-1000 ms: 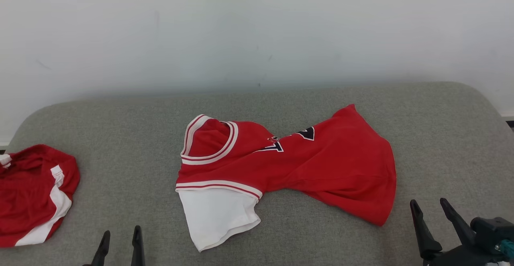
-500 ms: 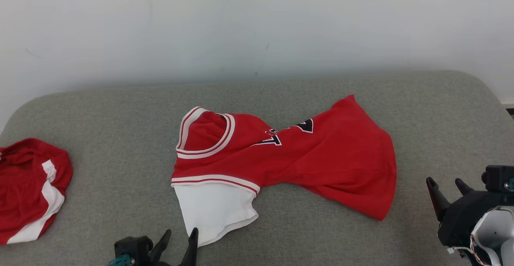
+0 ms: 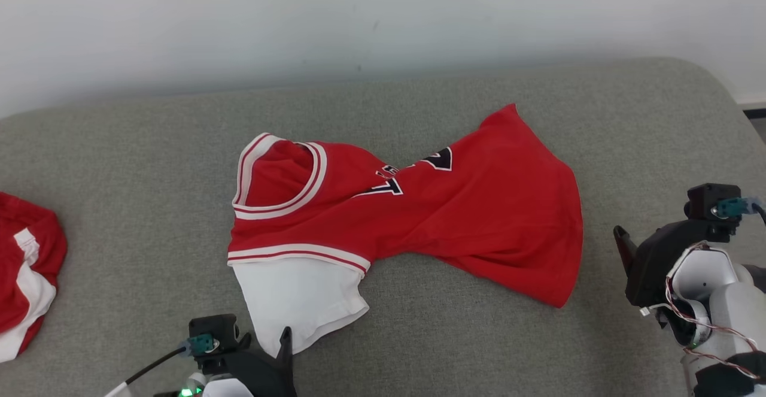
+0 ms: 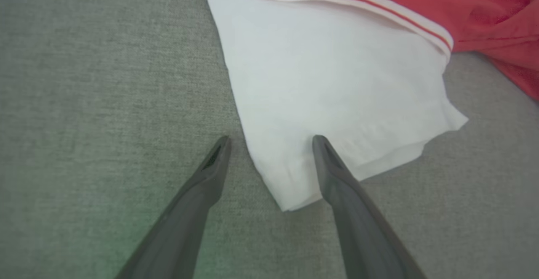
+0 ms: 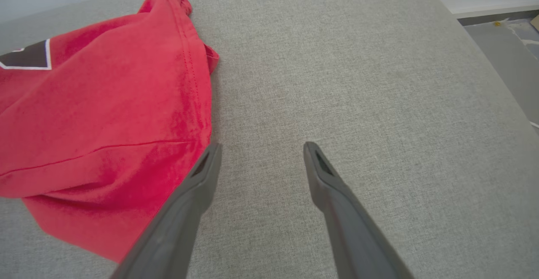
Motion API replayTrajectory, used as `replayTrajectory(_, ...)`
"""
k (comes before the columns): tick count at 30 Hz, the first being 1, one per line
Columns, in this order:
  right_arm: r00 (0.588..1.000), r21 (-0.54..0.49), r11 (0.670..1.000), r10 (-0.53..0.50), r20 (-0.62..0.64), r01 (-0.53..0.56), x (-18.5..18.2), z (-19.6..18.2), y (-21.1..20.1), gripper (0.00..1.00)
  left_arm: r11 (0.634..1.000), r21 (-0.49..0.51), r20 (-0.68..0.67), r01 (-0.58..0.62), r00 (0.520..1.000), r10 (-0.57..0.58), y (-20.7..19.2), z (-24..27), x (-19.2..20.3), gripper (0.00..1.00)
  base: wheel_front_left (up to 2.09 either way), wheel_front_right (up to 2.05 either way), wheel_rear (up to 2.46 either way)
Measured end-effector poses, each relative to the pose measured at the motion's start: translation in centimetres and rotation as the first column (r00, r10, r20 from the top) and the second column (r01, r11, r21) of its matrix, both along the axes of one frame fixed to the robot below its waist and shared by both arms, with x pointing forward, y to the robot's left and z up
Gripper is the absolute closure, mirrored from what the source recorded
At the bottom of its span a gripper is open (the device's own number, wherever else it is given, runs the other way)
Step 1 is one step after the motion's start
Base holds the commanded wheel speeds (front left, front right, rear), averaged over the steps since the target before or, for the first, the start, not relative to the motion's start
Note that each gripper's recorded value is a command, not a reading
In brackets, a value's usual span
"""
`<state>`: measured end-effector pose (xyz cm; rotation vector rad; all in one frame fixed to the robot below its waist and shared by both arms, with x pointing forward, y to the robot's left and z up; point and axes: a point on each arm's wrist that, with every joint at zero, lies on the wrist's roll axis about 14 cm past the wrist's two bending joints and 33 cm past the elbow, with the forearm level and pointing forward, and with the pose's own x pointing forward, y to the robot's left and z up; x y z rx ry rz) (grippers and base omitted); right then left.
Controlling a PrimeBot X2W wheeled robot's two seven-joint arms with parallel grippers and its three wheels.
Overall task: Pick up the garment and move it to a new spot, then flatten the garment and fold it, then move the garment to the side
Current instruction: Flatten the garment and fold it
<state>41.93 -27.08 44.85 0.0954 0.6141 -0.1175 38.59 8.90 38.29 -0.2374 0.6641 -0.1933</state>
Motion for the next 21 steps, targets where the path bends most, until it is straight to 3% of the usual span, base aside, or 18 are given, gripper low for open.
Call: replayTrajectory(21, 0.989, 0.027, 0.996, 0.086, -0.123, -0.084, 3.3, -4.4, 3.2, 0.0, 1.0, 0.01, -0.058, 0.012, 0.998, -0.011, 0.1, -0.8, -0.5, 0.0, 0.0, 0.0, 0.0)
